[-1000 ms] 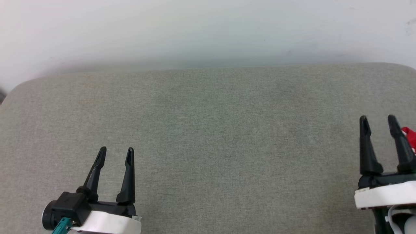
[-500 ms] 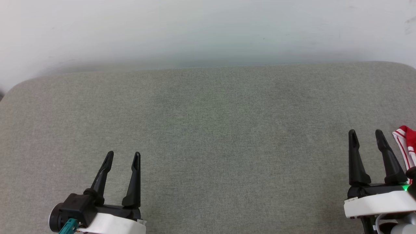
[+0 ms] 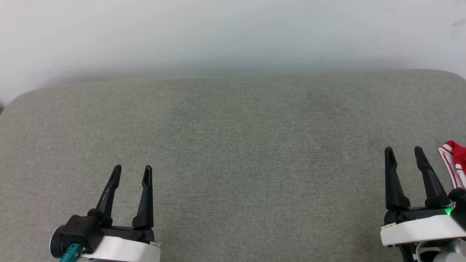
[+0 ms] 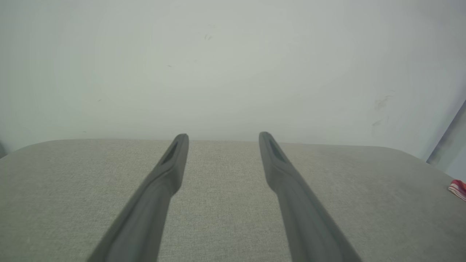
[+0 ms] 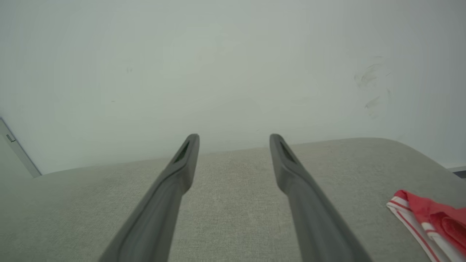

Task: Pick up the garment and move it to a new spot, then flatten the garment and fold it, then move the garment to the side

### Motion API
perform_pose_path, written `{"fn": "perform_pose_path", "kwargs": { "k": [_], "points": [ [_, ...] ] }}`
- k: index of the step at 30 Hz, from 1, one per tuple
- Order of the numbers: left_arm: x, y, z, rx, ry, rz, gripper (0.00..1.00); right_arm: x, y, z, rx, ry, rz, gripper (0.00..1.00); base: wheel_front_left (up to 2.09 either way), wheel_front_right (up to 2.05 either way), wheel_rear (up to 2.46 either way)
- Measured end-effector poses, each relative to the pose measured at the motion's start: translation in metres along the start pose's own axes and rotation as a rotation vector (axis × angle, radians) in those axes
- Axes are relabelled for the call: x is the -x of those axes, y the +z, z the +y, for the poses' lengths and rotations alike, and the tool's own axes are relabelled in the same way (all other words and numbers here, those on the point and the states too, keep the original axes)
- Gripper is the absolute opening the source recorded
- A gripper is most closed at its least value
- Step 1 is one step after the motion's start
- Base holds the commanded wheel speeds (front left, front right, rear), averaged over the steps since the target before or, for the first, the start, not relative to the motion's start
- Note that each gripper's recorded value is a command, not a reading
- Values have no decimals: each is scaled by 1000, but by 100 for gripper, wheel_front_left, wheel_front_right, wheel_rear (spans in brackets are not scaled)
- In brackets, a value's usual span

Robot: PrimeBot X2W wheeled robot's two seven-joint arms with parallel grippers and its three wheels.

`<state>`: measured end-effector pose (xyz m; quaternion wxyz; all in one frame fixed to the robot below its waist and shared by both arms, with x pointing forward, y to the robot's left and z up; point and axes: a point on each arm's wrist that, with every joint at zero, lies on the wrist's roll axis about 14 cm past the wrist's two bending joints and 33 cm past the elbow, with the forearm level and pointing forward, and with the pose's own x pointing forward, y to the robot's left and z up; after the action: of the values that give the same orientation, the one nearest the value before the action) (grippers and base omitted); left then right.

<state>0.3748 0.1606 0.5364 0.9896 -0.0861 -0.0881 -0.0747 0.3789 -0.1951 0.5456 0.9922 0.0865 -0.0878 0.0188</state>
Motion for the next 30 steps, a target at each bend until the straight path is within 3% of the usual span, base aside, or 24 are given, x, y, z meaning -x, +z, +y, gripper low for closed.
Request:
{"fn": "perform_pose_path", "kwargs": {
  "k": [2,3,9,30],
  "points": [
    [0,1,1,5,7,-3,100,2,-2,0,-6,1,8,100,0,0,0],
    [0,1,3,10,14,-6,0,2,-3,1,-8,1,11,0,0,0,0],
    [10,-20,3,45,32,65,0,9,-22,-3,-34,-17,72,0,0,0,0],
    [10,-32,20,401,143,105,0,11,-36,-11,-399,-97,117,0,0,0,0]
  ]
}}
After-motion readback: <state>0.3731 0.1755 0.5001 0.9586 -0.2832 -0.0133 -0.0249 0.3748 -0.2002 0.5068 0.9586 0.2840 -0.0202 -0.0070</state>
